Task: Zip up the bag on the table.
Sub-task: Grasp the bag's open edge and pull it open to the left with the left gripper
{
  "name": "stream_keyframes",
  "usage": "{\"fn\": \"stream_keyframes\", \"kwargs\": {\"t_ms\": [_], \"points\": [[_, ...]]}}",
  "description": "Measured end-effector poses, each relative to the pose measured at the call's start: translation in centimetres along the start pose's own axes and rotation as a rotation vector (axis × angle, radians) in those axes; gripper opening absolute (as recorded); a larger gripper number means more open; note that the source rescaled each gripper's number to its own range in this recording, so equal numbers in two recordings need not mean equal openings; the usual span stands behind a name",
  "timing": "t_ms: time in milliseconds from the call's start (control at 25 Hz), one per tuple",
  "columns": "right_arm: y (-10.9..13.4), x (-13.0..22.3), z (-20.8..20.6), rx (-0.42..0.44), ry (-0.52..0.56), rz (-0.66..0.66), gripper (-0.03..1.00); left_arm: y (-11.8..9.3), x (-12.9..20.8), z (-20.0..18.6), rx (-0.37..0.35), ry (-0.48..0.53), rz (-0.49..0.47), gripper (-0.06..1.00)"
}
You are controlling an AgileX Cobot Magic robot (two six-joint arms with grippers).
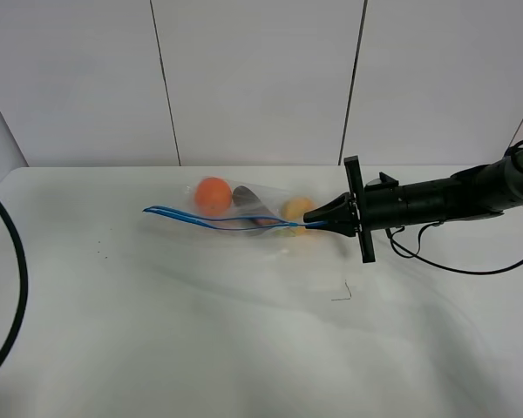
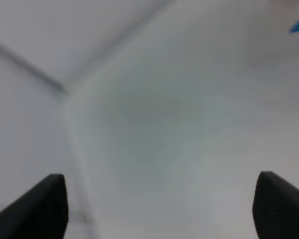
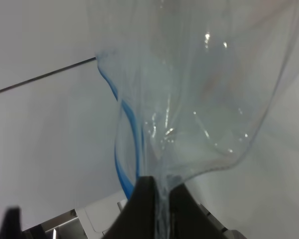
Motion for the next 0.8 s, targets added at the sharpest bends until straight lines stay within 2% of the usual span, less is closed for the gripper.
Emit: {"fn": "stream_keyframes", "kwargs": {"t_ms": [120,200,320,440,520,600,680,800], "points": [[0.0,0.0,0.0,0.0,0.0,0.0,0.0,1.8,-2.4,2.1,-0.122,-0.12,0.236,1.0],[0.0,0.0,0.0,0.0,0.0,0.0,0.0,3.1,-4.2,3.4,-0.225,-0.205,0.329,1.0],[0.0,0.0,0.0,0.0,0.0,0.0,0.0,4.4,-6.2,5.2,-0.356,-0.304,0.41,1.0],[0.0,0.0,0.0,0.0,0.0,0.0,0.0,4.6,-7.3,7.4,-0.421,-0.361,0.475,1.0],[0.0,0.0,0.0,0.0,0.0,0.0,0.0,3.7,-8.0,8.9,-0.415,-0.397,0.516,1.0],[0.0,0.0,0.0,0.0,0.0,0.0,0.0,1.9,-9.1,10.2,-0.369,-0.443,0.543,1.0],[0.0,0.0,0.0,0.0,0.0,0.0,0.0,-0.9,-10.3,11.2,-0.293,-0.499,0.557,1.0],[0.0,0.0,0.0,0.0,0.0,0.0,0.0,-6.7,-11.9,12.1,-0.146,-0.578,0.603,1.0]]}}
Point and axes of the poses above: a point on each arm's last joint axis where the gripper is mounted, z pointing out along that axis toward the gripper, y along the wrist's bending axis when the last joint is at zero, x = y × z, the point moved 6 cm from there along z, pointing out along that axis toward the gripper, and after that the axes turned 1 degree about -z, right-handed, at the moved point
